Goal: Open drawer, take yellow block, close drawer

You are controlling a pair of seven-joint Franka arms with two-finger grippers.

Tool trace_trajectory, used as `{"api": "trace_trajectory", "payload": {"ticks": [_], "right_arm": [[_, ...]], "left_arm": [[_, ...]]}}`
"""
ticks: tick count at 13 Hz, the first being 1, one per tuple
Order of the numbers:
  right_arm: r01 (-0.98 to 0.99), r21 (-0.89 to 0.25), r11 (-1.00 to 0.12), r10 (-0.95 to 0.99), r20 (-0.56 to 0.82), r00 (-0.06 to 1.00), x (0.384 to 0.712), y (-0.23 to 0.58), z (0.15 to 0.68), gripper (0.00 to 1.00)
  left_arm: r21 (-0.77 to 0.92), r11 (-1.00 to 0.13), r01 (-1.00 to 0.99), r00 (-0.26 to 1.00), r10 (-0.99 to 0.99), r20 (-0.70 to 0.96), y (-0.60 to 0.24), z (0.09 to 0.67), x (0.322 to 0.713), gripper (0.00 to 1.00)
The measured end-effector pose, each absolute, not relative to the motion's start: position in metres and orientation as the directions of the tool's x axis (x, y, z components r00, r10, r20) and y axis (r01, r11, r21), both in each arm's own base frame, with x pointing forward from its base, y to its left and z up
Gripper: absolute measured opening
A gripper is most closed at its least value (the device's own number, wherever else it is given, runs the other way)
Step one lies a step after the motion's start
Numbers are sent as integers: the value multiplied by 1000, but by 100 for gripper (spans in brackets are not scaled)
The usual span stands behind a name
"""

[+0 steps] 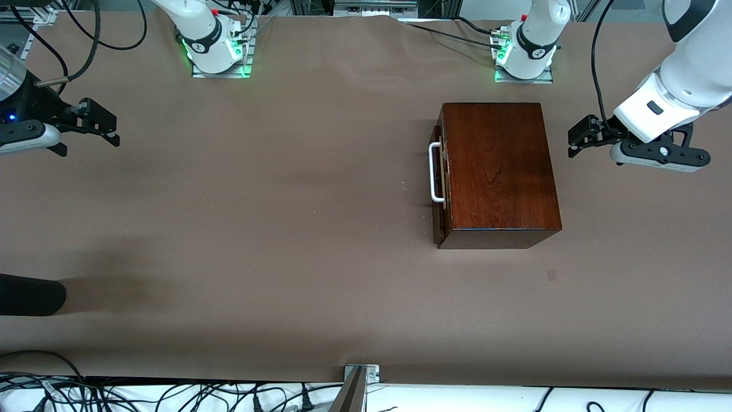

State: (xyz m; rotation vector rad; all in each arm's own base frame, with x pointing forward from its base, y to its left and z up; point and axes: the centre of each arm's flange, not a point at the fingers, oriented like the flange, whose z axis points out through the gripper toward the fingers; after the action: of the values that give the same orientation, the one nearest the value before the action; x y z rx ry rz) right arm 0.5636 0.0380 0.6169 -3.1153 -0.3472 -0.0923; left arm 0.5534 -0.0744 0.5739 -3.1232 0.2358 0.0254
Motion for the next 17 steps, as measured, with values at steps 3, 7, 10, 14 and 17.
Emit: {"api": "trace_trajectory", "payload": {"ticks": [3, 7, 10, 14, 17], "right_arm": [[220, 1, -975, 220, 59, 974, 564, 38, 617, 100], [220, 1, -975, 220, 59, 974, 564, 38, 617, 100], [220, 1, -975, 220, 59, 974, 564, 38, 617, 100], [220, 1, -975, 220, 59, 974, 564, 38, 617, 100], [220, 1, -975, 220, 59, 974, 564, 38, 617, 100]], "left_arm": [[-8, -989, -151, 988, -150, -17, -75, 574, 553, 100], [-8, -989, -151, 988, -151, -20, -75, 574, 553, 100], [-8, -988, -152, 988, -151, -21, -75, 574, 553, 100], [-8, -988, -154, 988, -154, -32, -76, 573, 552, 100], [-7, -986, -166, 983, -165, -85, -82, 569, 545, 100]]}}
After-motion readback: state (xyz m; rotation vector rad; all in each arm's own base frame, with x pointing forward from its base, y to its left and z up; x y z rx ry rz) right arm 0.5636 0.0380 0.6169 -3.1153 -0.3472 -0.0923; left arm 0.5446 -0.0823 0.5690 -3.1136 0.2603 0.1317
